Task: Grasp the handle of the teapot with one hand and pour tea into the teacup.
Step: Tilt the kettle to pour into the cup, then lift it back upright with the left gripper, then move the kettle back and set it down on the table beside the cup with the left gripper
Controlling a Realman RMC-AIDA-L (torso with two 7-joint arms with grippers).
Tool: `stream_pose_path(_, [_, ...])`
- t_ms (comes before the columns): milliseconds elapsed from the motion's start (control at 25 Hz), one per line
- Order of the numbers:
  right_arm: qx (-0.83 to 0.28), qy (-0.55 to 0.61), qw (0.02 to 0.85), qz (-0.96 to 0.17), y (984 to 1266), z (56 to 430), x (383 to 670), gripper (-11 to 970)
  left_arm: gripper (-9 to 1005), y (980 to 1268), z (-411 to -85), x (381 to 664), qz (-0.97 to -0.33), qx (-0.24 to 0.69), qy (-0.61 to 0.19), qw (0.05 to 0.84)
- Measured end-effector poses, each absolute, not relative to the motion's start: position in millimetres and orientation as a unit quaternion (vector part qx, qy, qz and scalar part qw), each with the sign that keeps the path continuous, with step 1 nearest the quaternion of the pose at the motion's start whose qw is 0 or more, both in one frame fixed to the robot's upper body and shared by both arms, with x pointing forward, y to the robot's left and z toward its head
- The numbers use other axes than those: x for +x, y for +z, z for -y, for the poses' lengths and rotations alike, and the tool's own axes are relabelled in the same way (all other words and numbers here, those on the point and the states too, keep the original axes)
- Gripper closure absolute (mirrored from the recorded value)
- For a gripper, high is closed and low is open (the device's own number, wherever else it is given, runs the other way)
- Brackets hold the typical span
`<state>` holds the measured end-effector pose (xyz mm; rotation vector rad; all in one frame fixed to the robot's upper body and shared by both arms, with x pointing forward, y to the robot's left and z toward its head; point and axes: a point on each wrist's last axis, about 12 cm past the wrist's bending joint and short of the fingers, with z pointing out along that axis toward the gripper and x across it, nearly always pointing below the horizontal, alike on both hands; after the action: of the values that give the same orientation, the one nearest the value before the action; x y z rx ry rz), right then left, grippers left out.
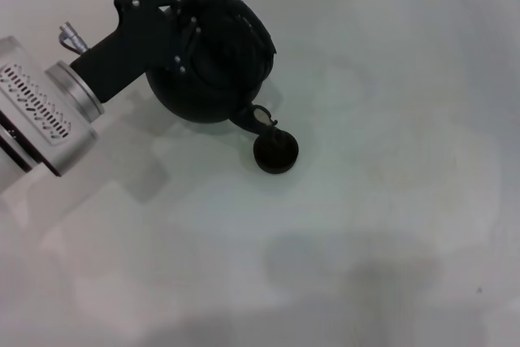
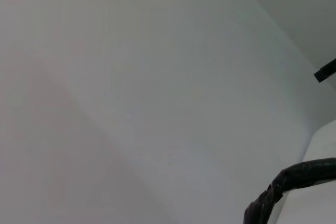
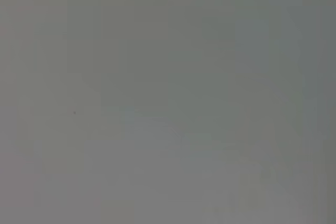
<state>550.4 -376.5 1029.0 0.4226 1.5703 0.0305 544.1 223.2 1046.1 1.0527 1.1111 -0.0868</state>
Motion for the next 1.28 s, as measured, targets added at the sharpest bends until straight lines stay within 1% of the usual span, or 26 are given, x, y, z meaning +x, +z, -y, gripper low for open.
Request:
stream_pose_path(200, [0.189,0.013,0.687,-0.702,1029,377,550,131,898,1045,-223,543,-0.508,0.467,-0.04,0.723])
stream_pose_path(560, [0.194,0.015,0.686,-0.701,1028,377,550,131,897,1046,-239,536,-0.541,0.369,-0.027,0.755])
stream_pose_path(640, [0.194,0.015,0.686,-0.701,1028,377,550,131,897,1045,-246,531,-0.559,0.32,-0.041,0.764])
stream_pose_path(680, [0.194,0.015,0.686,-0.701,1028,377,549,131,897,1045,-246,531,-0.559,0.32,-0.041,0.764])
stream_pose_path(800, [0.195,0.015,0.686,-0.701,1028,377,549,131,897,1042,-253,525,-0.577,0.27,-0.049,0.769])
stream_pose_path(880, [0.195,0.015,0.686,-0.701,1028,377,549,131,897,1037,-260,517,-0.598,0.219,-0.051,0.77])
stream_pose_path(920, [0.195,0.015,0.686,-0.701,1028,377,550,131,897,1037,-260,517,-0.598,0.219,-0.051,0.77])
stream_pose_path(1160, [0.194,0.014,0.685,-0.702,1029,378,551,131,897,1024,-271,500,-0.636,0.128,-0.043,0.759])
stream_pose_path(1280, [0.194,0.014,0.685,-0.702,1030,378,552,131,898,1017,-275,490,-0.652,0.091,-0.064,0.75])
